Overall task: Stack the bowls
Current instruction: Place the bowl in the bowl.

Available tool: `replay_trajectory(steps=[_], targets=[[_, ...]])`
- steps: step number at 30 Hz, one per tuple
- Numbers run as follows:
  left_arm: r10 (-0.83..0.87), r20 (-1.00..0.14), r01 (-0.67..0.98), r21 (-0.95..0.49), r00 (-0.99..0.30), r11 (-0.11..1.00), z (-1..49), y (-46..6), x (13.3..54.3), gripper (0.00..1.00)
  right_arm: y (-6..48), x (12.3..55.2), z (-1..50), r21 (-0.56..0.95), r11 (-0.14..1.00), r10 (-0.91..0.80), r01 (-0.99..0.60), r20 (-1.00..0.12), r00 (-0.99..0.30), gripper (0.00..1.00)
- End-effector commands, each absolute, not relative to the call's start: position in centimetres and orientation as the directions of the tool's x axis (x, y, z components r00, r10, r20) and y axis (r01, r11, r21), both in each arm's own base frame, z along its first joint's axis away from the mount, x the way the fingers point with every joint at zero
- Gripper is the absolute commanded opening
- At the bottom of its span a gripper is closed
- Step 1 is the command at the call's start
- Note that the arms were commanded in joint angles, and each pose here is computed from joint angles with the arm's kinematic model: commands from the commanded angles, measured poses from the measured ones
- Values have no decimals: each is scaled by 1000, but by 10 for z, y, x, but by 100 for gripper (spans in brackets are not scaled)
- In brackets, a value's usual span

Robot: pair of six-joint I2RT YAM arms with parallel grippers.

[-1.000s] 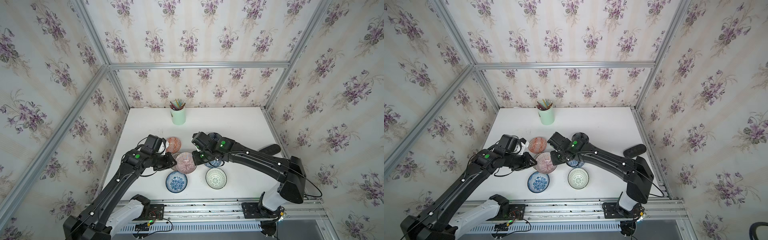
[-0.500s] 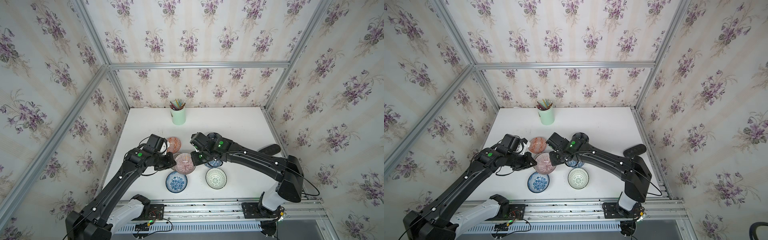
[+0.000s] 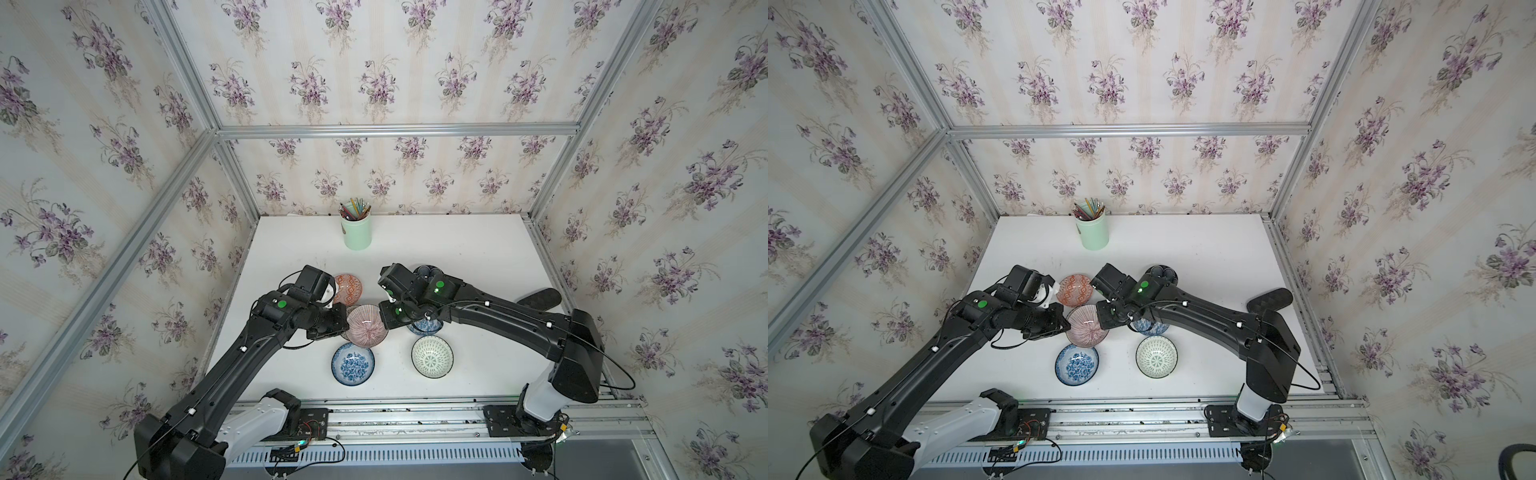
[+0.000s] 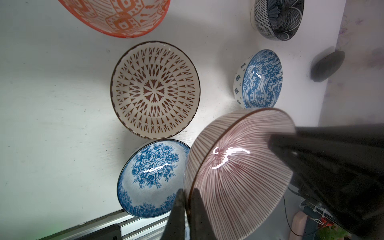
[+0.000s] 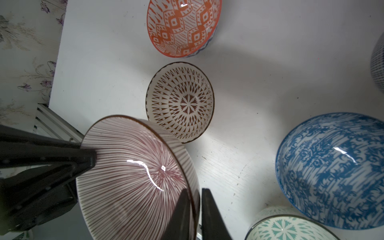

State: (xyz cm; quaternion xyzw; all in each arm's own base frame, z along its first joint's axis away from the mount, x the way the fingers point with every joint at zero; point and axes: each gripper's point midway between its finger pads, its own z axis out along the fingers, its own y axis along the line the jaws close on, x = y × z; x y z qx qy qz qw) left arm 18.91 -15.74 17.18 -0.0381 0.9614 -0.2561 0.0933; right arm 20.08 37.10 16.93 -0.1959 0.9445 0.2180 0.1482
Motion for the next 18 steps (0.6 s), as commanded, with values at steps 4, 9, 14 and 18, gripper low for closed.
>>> replay_trajectory(steps=[4,9,14,18], targets=[[-115,-205,-12,-449,-972,893,175,-150,198,0,375,209,190,344,813,-313,-469,-421,-851,67],[-114,-222,-21,-385,-968,923,176,-140,205,0,369,216,228,390,765,-293,-512,-497,-817,71],[-128,-223,-38,-371,-966,928,175,-136,216,0,333,234,255,408,779,-201,-476,-557,-805,71],[-148,-221,-60,-360,-964,931,170,-133,230,0,311,237,252,422,791,-160,-442,-555,-816,70]])
